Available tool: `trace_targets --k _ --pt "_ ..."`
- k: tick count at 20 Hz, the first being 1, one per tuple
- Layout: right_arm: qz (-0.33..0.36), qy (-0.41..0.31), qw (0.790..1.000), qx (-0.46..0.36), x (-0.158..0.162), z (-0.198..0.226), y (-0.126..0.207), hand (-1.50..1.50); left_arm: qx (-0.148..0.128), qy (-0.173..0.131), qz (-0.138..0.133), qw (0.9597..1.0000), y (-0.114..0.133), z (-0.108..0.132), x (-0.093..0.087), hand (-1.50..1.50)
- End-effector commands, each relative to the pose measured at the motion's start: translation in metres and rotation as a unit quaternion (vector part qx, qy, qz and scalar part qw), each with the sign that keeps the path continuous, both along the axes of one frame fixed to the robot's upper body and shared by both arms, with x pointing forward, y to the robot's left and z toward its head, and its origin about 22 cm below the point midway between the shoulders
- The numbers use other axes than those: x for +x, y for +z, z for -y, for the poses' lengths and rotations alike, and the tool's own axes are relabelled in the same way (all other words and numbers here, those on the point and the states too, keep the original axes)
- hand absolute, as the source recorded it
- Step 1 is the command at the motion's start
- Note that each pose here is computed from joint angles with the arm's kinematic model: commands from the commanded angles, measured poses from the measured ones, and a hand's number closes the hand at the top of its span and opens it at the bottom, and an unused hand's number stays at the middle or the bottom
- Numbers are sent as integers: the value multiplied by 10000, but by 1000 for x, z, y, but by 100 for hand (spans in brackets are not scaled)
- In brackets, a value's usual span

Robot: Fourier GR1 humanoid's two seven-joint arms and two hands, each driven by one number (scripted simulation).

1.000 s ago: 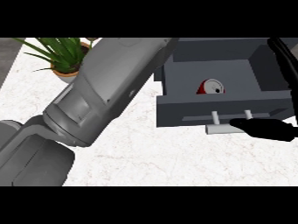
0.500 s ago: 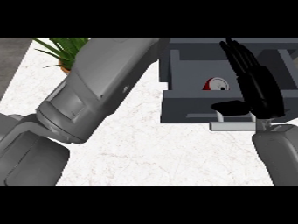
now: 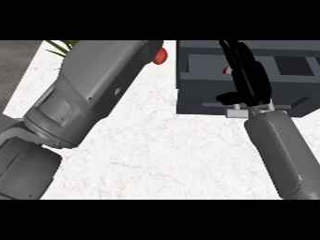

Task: Pick up the can, place it into the drawer and close the drawer

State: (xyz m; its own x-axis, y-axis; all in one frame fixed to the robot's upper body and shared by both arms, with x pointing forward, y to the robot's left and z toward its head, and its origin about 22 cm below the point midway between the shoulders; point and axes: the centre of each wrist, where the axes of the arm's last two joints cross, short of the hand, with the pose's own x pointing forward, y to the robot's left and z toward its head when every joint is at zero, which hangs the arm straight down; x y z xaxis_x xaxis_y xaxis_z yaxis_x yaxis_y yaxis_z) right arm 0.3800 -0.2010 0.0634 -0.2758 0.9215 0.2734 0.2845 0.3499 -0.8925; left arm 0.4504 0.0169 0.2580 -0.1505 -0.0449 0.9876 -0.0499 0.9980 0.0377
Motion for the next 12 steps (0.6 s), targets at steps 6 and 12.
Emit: trace_targets --k 6,12 --pt "566 -549 9968 -91 45 -18 6 -150 38 19 -73 10000 10 -34 5 -150" --pt "753 -630 9950 -166 64 -24 18 -150 23 10 -107 9999 -10 -50 4 -150"
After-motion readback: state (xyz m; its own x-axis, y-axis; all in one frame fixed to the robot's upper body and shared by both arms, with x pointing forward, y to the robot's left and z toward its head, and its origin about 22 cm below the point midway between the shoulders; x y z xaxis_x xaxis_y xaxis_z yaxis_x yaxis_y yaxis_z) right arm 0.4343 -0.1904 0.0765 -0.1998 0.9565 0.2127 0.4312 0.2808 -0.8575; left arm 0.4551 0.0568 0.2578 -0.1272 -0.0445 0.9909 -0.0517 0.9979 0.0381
